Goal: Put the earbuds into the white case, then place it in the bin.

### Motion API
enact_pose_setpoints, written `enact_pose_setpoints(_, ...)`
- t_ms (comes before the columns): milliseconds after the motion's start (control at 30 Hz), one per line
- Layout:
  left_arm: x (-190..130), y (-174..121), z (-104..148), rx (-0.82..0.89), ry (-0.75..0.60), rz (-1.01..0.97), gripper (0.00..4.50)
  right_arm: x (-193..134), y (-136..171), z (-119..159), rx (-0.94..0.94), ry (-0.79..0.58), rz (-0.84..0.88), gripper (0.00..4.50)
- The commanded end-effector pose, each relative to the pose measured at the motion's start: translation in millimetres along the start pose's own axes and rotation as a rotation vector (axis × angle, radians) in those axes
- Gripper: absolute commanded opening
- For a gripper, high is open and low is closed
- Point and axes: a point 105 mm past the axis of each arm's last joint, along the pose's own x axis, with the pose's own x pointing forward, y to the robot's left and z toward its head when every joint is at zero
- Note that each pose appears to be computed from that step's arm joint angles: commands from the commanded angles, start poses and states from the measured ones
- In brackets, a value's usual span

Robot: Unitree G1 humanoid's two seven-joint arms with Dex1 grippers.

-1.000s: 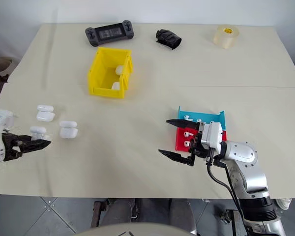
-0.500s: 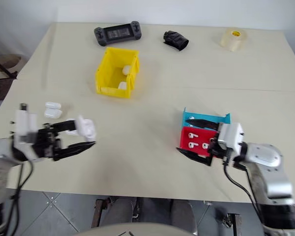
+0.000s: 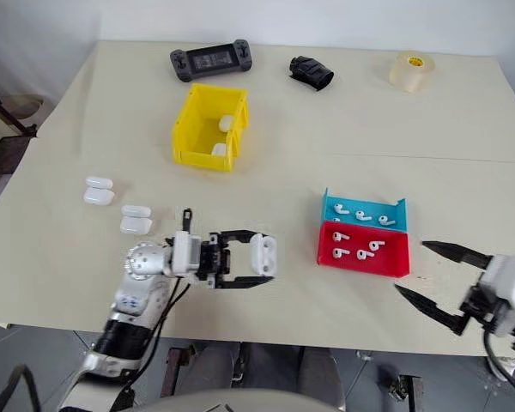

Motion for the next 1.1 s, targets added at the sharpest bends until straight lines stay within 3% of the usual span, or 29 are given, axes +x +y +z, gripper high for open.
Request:
enact_pose_setpoints(33,10.5,-2.1,5.7,0.034,-0.036,-0.028,2.76,-14.6,-7.5,6.5,-0.029,0.046,-0.015,4.50)
enact_pose_setpoints(400,29.8,-16.9,19.4,-0.067,-0.165,-0.055,2.76,49.7,4.4,34.0,-0.042,0.374,0.216,4.50)
enact_pose_setpoints(533,35.2,-1.6,25.5,-0.056,-0.168,-0.011,2.76,74.1,10.9,36.6,-0.124,0.464,0.309,4.50)
enact_pose_setpoints(800,22.5,-2.5,46.8,-0.025,-0.115,-0.090,2.76,108.0,8.7,29.5,-0.241,0.526,0.358,4.50)
enact_pose_setpoints(1100,19.9,0.2,50.4,-0.022,-0.102,-0.113,2.76,128.6,9.7,20.0,-0.292,0.575,0.390,4.50)
